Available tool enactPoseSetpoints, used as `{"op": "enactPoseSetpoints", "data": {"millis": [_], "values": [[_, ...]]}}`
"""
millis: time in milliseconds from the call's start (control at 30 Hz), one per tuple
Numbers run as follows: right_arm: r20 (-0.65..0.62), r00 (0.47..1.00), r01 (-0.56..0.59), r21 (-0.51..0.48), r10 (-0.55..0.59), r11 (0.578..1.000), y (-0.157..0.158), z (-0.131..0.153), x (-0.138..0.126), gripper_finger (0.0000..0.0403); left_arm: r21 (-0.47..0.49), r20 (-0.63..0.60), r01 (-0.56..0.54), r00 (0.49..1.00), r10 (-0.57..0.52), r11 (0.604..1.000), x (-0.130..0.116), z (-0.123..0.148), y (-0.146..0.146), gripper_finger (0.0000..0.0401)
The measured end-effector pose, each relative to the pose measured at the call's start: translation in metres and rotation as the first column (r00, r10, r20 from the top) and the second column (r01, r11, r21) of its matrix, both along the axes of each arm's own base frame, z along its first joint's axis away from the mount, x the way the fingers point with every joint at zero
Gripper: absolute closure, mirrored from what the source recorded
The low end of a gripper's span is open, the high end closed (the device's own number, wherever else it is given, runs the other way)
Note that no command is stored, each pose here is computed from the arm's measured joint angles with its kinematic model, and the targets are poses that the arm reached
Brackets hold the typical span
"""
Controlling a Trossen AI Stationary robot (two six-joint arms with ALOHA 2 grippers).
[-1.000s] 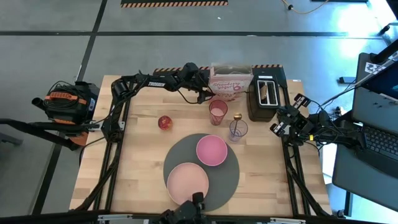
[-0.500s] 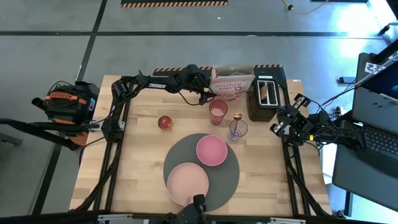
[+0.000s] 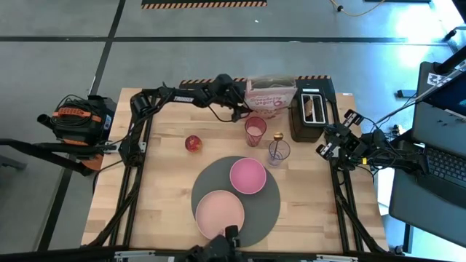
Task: Arrange a breakfast setting
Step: Pour the cereals from the pink cereal box into the pink bowl
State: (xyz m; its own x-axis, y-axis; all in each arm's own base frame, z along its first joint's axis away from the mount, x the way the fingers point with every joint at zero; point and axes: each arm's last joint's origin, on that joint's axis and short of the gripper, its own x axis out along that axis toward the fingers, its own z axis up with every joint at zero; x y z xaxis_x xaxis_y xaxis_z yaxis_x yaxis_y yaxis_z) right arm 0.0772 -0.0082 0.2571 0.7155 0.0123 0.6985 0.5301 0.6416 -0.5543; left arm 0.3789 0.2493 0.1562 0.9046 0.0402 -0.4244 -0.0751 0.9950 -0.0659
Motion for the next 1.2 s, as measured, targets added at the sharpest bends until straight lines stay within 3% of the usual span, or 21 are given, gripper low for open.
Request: {"op": "enactPoseSetpoints", "data": {"millis": [300, 733, 1200], "values": [[-0.005, 1.0, 0.0, 0.001, 0.0, 1.0, 0.0, 0.0, 0.0, 0.0403, -0.044, 0.011, -0.003, 1.0, 0.003, 0.999, -0.006, 0.004, 0.006, 0.0229], [-0.005, 1.0, 0.0, 0.001, 0.0, 1.0, 0.0, 0.0, 0.0, 0.0403, 0.016, 0.065, 0.012, 0.998, -0.013, 1.0, -0.016, 0.053, -0.002, 0.023], [-0.004, 1.0, 0.006, 0.006, -0.006, 1.0, 0.0, 0.0, 0.0, 0.0403, 0.031, -0.011, 0.04, 0.999, -0.04, 0.999, -0.018, 0.049, -0.008, 0.024]]}}
